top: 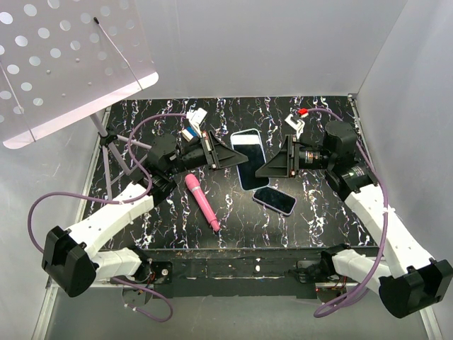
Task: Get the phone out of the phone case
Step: Remove the phone case from the phone.
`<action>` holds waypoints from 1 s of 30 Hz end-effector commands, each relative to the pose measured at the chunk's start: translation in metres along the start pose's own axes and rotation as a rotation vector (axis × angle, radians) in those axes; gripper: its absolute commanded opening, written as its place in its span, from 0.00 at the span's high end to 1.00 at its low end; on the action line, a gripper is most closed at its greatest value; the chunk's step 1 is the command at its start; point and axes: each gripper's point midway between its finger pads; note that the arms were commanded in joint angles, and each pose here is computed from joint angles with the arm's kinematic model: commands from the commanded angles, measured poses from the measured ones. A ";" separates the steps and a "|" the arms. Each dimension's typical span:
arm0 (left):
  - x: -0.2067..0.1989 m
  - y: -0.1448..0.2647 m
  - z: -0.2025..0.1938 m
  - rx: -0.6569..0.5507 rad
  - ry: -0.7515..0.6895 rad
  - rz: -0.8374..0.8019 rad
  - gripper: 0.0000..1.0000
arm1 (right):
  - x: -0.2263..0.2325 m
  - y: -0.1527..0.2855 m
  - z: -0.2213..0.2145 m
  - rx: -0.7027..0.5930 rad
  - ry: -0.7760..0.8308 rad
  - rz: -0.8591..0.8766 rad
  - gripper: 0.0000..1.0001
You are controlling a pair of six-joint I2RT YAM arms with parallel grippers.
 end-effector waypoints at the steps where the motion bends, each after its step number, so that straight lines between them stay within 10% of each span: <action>1: -0.038 0.011 0.019 -0.078 -0.007 -0.093 1.00 | 0.019 0.007 -0.011 0.022 0.066 0.098 0.27; 30: -0.059 0.016 0.028 -0.049 0.097 -0.161 1.00 | 0.022 0.001 -0.015 0.066 0.242 0.201 0.79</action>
Point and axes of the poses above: each gripper's point midway between its finger pads, its own y axis back along the fingers, its own x axis along the line the jaws close on, z = x × y, and after that the axes turned 6 degrees about y, right-handed
